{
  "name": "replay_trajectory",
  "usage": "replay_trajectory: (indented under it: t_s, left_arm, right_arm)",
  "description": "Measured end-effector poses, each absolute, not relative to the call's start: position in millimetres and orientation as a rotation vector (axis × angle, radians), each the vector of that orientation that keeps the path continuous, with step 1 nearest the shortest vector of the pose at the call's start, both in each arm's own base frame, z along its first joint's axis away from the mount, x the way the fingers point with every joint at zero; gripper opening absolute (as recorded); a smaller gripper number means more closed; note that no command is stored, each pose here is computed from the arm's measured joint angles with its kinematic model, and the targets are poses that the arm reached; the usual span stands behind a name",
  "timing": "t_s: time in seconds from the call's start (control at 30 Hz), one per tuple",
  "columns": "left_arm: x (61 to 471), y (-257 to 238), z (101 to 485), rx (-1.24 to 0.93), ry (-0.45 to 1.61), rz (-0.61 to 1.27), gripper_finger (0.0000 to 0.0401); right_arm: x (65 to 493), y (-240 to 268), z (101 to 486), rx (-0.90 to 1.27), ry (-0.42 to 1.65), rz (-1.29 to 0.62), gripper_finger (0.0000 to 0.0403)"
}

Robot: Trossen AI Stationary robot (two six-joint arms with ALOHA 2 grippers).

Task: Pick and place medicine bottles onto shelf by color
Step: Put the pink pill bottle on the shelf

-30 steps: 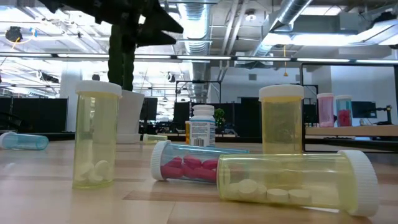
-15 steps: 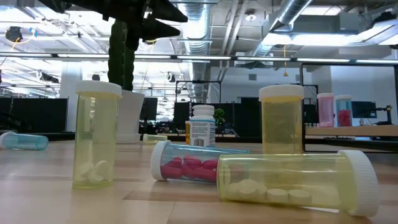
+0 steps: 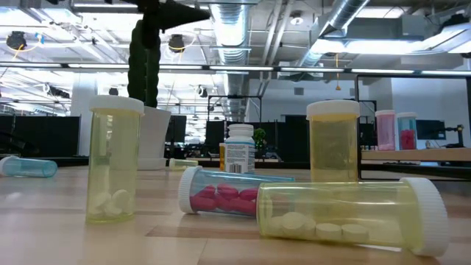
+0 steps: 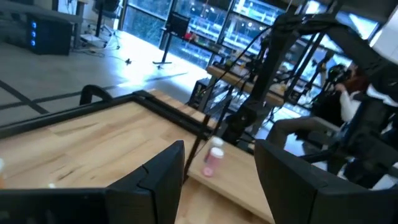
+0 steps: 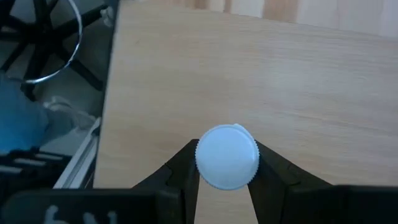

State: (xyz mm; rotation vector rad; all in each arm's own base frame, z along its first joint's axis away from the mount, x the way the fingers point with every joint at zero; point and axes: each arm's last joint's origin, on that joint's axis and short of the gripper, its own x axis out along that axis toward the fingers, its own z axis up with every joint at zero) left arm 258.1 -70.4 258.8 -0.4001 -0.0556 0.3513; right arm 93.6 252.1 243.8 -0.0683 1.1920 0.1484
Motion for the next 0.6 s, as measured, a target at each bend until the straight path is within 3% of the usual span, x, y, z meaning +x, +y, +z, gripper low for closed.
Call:
replay_trajectory:
  t_s: [0.43, 0.6]
  left_arm:
    - [248.6, -95.1, 260.4, -0.475, -0.078, 0.328, 0.0183]
    - [245.7, -100.1, 260.0, -0.497, -0.086, 0.351, 0.0183]
  right_arm:
    - [94.4, 255.6, 245.0, -0.201, 1.140, 0.266, 0.0132]
    - [94.4, 255.7, 245.0, -0.033, 1.158, 0.158, 0.0132]
